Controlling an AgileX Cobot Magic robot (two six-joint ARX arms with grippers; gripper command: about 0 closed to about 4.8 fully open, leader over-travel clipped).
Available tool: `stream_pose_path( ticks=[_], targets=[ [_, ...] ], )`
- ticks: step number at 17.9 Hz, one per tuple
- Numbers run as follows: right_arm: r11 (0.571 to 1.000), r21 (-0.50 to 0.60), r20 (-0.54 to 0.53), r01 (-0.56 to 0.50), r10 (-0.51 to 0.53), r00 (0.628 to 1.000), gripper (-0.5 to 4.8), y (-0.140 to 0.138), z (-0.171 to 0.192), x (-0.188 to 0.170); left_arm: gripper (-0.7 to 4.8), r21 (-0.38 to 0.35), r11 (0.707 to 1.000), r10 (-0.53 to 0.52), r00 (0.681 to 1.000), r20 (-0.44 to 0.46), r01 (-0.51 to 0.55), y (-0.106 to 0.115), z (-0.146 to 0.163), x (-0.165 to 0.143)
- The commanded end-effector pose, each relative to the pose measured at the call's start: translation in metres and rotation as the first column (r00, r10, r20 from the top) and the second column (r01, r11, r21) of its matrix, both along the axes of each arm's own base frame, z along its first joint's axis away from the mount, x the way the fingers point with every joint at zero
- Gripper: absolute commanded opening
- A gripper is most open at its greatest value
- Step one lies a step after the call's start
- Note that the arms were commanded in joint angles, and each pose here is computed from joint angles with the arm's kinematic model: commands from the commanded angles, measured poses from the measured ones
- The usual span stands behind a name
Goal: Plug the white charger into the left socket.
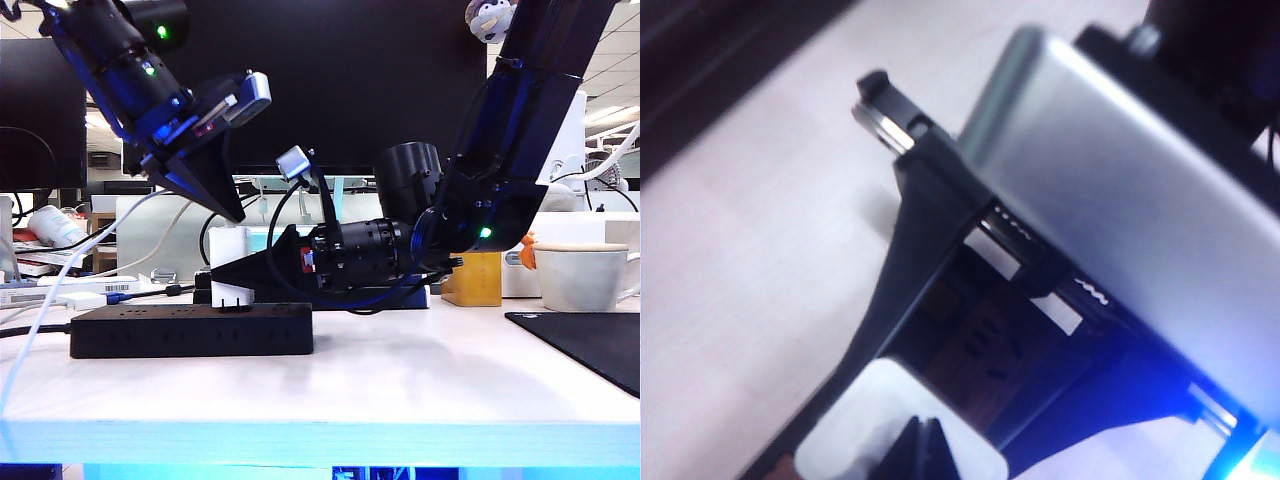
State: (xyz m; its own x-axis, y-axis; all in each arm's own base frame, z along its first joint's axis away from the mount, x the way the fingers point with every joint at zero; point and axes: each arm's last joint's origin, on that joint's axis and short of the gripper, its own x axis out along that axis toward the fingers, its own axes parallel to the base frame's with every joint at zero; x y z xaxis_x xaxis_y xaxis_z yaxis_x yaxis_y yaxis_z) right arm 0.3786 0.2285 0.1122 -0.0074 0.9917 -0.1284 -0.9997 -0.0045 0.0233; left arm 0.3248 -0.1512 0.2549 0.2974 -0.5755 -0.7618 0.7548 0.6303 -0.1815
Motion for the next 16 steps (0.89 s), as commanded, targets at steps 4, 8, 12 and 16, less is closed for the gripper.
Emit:
stream_pose_path(
  ticks=[4,8,12,16],
  targets=[
    [0.999,-0.015,0.01,0.034,-0.034,0.999,-0.05,0.0,-0.001,0.0,-0.06,0.067,0.997,0.027,0.998,-0.054,-0.024,0.001,-0.012,0.001],
    [0.998,-0.024,0.035,0.055,-0.054,0.998,-0.05,-0.001,-0.003,0.0,-0.06,0.084,0.996,0.028,0.995,-0.092,-0.021,0.001,-0.019,0.001],
    [0.997,-0.04,0.019,0.071,-0.071,0.997,-0.05,-0.003,-0.008,-0.003,-0.06,0.097,0.995,0.028,0.992,-0.12,-0.016,0.0,-0.024,0.001],
    [0.995,-0.061,-0.008,0.079,-0.079,0.997,-0.05,-0.004,-0.013,-0.006,-0.06,0.105,0.995,0.017,0.991,-0.136,-0.003,-0.004,-0.027,-0.001]
  ],
)
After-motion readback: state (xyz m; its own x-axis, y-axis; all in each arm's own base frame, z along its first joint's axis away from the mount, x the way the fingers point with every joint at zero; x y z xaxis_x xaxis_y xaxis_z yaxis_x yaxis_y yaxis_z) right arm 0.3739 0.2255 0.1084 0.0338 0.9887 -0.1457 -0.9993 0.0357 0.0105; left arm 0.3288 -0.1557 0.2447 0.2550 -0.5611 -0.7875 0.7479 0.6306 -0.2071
